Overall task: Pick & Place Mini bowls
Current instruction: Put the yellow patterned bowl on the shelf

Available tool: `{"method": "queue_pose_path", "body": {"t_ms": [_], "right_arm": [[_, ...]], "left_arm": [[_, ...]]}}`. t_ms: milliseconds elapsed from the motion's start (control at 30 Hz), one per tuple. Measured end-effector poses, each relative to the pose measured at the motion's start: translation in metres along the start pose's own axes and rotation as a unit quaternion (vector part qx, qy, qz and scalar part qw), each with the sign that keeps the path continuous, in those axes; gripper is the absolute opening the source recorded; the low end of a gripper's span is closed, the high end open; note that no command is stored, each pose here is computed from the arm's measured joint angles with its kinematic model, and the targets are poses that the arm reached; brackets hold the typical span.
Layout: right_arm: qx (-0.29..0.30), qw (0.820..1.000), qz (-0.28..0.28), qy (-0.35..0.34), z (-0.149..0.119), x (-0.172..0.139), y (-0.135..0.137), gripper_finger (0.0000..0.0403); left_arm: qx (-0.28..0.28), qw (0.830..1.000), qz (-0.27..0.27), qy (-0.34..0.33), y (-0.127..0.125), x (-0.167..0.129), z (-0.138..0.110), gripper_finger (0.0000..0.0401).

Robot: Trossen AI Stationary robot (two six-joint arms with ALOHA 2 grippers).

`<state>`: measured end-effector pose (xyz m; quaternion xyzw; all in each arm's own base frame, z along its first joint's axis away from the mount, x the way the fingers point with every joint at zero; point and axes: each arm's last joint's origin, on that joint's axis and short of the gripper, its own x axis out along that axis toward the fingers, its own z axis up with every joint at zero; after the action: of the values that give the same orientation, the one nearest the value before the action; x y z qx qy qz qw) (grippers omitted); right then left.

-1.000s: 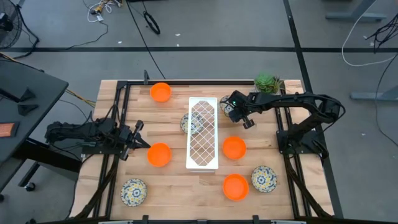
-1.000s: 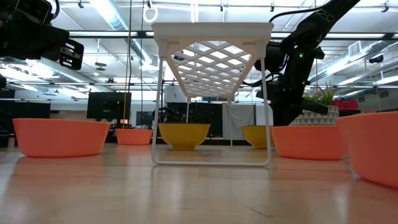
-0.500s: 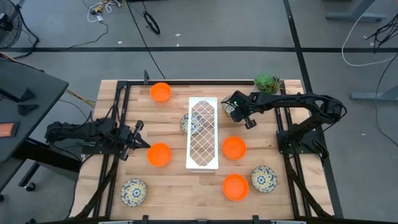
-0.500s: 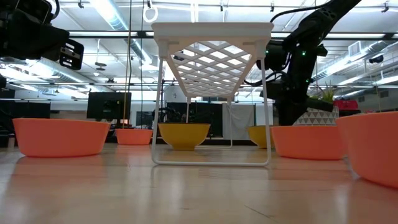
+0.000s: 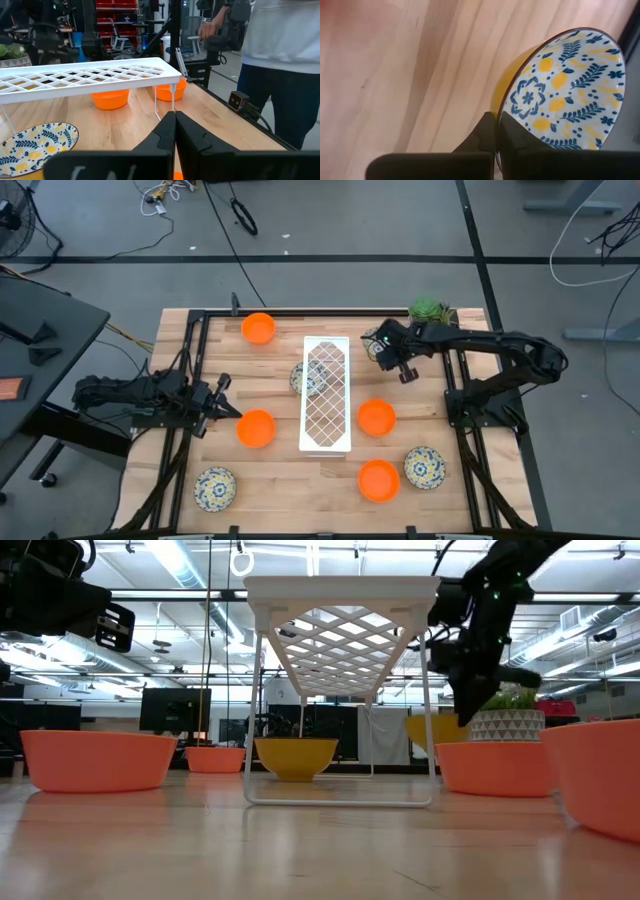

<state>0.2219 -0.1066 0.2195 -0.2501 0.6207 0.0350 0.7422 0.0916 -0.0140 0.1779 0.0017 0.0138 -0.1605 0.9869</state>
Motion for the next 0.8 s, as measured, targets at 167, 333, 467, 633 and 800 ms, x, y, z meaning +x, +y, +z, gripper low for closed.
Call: {"method": "queue_pose_path", "body": {"t_ms": [167,333,467,633,800], "right_arm": [[0.025,1.000,0.002,0.002,0.005,-0.023,-0.010,0.0000],[0.026,1.000,0.012,0.010,0.008,-0.048,-0.017,0.0000],[0.024,1.000,0.009,0.006,0.012,-0.069,-0.022,0.0000],[0.025,1.000,0.000,-0.008,0.019,-0.098,-0.027,0.0000],[0.023,1.000,-0.003,-0.018,0.023,-0.125,-0.026,0.0000]], "left_arm": [[0.000,1.000,0.000,0.000,0.000,0.000,0.000,0.0014],[0.000,1.000,0.000,0.000,0.000,0.000,0.000,0.0014],[0.000,1.000,0.000,0.000,0.000,0.000,0.000,0.0014],[0.000,1.000,0.000,0.000,0.000,0.000,0.000,0.0014],[0.000,1.000,0.000,0.000,0.000,0.000,0.000,0.0014]]}}
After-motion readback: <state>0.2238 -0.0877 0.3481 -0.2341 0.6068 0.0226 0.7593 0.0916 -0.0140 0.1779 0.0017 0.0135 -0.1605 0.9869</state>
